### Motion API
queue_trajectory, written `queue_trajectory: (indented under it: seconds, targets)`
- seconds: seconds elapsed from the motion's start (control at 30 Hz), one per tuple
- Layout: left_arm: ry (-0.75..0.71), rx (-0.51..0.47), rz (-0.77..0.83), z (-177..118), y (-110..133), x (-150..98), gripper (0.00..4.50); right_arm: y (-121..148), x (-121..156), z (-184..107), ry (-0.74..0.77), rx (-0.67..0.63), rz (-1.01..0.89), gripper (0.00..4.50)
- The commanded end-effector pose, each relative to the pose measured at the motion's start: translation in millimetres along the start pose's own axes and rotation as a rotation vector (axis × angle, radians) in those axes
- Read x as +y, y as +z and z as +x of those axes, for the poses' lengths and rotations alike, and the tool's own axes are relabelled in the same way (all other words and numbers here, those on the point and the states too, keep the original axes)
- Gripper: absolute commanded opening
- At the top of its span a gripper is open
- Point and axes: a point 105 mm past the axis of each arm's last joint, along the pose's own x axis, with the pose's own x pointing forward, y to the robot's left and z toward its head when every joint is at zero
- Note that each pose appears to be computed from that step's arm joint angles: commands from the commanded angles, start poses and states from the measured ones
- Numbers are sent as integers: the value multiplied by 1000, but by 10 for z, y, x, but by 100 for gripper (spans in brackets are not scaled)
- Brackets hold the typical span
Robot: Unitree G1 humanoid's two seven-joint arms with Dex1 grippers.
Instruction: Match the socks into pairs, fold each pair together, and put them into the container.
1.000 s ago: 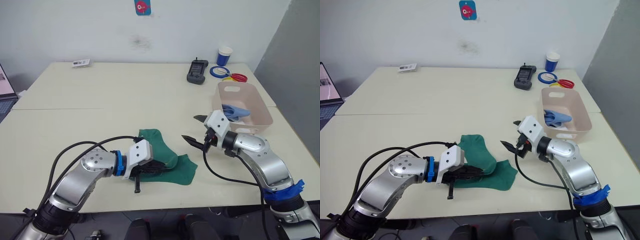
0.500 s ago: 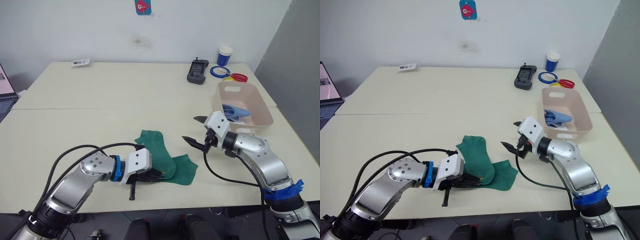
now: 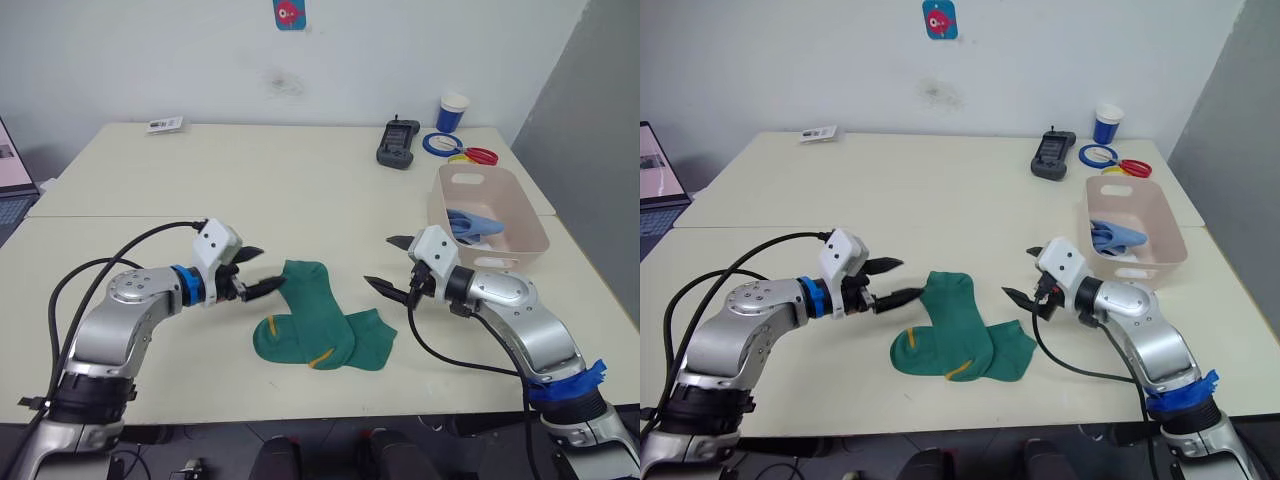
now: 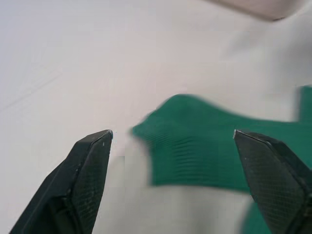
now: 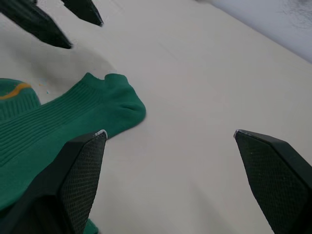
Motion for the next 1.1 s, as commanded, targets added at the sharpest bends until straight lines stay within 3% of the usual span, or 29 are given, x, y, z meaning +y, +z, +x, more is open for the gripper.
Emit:
queue_trajectory:
  seconds: [0.03, 0.37, 0.73, 1.1]
  targets:
    - [46, 5, 26, 150, -26, 104, 411, 104, 213, -4, 130, -11, -11, 450]
    - [-30, 5, 34, 411, -67, -1, 411, -1, 512, -23, 296, 64, 20, 450]
    - [-53, 23, 43, 473, -109, -63, 411, -51, 482, -16, 267, 79, 22, 450]
    - [-70, 30, 55, 533, -104, -97, 55, -222, 776, -20, 440, 161, 115, 450]
